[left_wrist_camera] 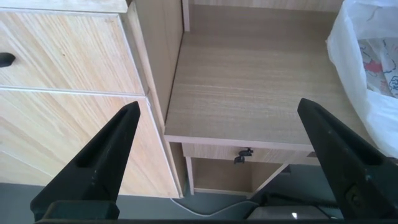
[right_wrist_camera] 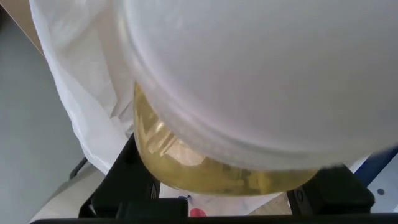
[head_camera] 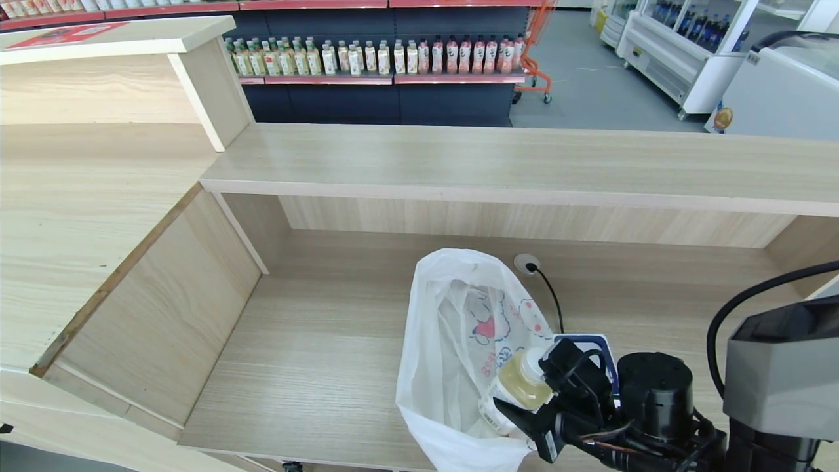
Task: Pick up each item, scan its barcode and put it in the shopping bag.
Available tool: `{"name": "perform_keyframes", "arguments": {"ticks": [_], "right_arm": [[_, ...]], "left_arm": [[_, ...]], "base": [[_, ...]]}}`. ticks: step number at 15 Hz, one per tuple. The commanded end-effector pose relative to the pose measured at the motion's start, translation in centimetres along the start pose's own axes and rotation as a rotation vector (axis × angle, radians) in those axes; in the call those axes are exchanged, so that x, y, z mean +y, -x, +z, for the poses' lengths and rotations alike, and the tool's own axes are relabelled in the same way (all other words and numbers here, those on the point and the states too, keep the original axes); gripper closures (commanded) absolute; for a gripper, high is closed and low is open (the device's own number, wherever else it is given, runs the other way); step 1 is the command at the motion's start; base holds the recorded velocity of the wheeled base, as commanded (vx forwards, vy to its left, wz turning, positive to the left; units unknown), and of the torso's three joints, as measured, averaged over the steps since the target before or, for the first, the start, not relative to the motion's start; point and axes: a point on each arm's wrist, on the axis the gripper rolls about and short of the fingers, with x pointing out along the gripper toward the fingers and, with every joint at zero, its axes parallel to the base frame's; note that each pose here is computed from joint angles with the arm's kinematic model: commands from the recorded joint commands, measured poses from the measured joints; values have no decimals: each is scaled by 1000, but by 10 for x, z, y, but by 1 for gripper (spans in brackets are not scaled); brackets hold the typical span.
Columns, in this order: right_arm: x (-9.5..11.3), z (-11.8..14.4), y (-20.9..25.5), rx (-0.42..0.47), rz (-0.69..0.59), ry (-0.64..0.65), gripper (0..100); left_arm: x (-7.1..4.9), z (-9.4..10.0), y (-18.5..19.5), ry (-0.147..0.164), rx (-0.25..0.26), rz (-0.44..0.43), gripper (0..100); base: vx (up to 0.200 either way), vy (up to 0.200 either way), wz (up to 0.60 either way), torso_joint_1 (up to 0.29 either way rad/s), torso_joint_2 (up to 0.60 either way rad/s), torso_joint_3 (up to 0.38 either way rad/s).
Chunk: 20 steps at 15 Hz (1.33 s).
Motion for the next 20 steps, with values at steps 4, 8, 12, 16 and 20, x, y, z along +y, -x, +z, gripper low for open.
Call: {"name": "perform_keyframes", "arguments": {"ticks": [4,8,12,16,20], "right_arm": [[-2,1,-17,-26,1,23,100],[-1,0,-25,-34,29,36,0],[-1,4,-29,-59,30,37,0],[-4,50,0,-240,56,67,0],[-7,93,66,-286,19,69,0]], "left_arm": [[0,0,0,0,0,0,0],[0,0,0,0,0,0,0],[0,0,0,0,0,0,0],[0,0,0,0,0,0,0],[0,0,0,0,0,0,0]], "base": [[0,0,0,0,0,0],[0,0,0,0,0,0],[0,0,0,0,0,0],[0,0,0,0,0,0],[0,0,0,0,0,0]]}}
